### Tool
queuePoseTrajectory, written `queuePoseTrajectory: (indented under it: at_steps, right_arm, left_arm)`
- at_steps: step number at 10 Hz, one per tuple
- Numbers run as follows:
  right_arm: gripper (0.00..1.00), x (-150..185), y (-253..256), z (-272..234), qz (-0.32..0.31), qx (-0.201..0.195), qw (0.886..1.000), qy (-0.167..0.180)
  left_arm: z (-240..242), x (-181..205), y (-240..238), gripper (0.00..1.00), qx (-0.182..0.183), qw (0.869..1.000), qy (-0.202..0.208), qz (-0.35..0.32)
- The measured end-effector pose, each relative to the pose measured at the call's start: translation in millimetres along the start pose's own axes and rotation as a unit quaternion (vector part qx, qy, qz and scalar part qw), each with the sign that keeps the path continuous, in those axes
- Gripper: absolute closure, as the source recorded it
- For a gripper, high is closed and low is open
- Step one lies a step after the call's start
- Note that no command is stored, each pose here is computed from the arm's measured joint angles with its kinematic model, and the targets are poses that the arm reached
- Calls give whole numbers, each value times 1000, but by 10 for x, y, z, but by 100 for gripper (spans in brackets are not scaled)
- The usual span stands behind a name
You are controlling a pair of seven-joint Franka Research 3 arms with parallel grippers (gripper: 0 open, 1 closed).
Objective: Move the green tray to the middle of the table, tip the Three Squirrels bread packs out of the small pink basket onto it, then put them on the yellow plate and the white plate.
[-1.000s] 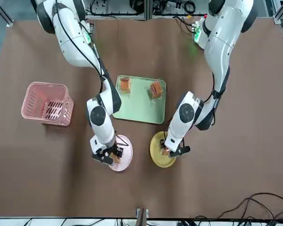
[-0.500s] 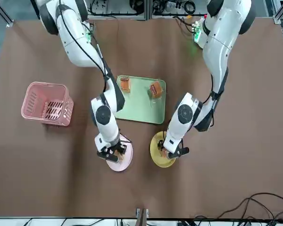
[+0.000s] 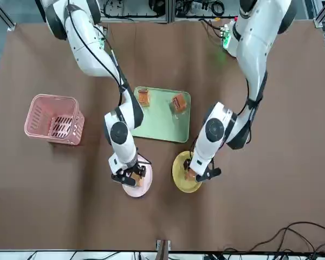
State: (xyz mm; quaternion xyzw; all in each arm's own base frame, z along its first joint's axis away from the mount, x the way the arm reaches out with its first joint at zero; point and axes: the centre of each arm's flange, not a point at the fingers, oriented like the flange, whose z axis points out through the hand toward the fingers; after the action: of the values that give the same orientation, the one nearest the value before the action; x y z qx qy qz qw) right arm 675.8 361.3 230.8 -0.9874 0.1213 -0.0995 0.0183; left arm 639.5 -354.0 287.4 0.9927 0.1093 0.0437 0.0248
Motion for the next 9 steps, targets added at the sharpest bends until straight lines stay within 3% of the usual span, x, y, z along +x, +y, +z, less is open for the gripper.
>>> queuePoseTrajectory:
  at_steps: [1, 3, 5, 7, 9]
  right_arm:
    - [19, -7, -10, -60, 0, -3, 1000, -4]
    - [3, 9, -26, -462, 1, -11, 1000, -17]
    - [1, -34, 73, -944, 4, -10, 1000, -23]
    - [1, -380, 215, -1180, -4, -17, 999, -45]
    - [1, -1046, 252, -1207, -25, -36, 996, -78]
  left_arm:
    - [-151, -176, 32, 0, 5, 1000, -6, 11]
    - [-199, -730, 21, 0, 15, 999, -47, 0]
    - [-131, -1245, 0, 0, 35, 995, -75, -48]
    - [-65, -1738, 157, 0, 46, 989, -90, -110]
    - [23, -2101, 284, 0, 36, 986, -94, -130]
